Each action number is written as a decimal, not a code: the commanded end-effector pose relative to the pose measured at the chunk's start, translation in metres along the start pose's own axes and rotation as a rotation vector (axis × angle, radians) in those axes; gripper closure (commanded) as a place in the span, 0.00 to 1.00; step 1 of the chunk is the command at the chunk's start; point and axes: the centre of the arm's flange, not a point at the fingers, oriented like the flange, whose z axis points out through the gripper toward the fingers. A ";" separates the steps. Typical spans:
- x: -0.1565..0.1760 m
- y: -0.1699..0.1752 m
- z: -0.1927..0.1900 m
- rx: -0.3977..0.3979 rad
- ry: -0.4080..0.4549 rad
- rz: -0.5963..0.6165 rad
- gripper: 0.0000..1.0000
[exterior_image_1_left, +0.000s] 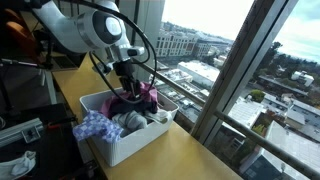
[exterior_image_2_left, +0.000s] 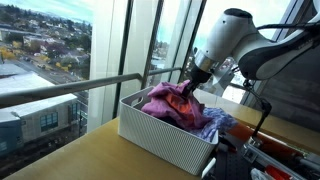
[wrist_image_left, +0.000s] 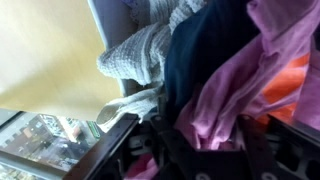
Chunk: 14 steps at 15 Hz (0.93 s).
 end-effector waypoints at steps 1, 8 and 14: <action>-0.007 0.022 -0.046 -0.036 -0.029 -0.009 0.16; -0.025 0.054 -0.108 -0.111 -0.109 -0.036 0.00; -0.059 0.052 -0.075 -0.116 -0.196 -0.052 0.00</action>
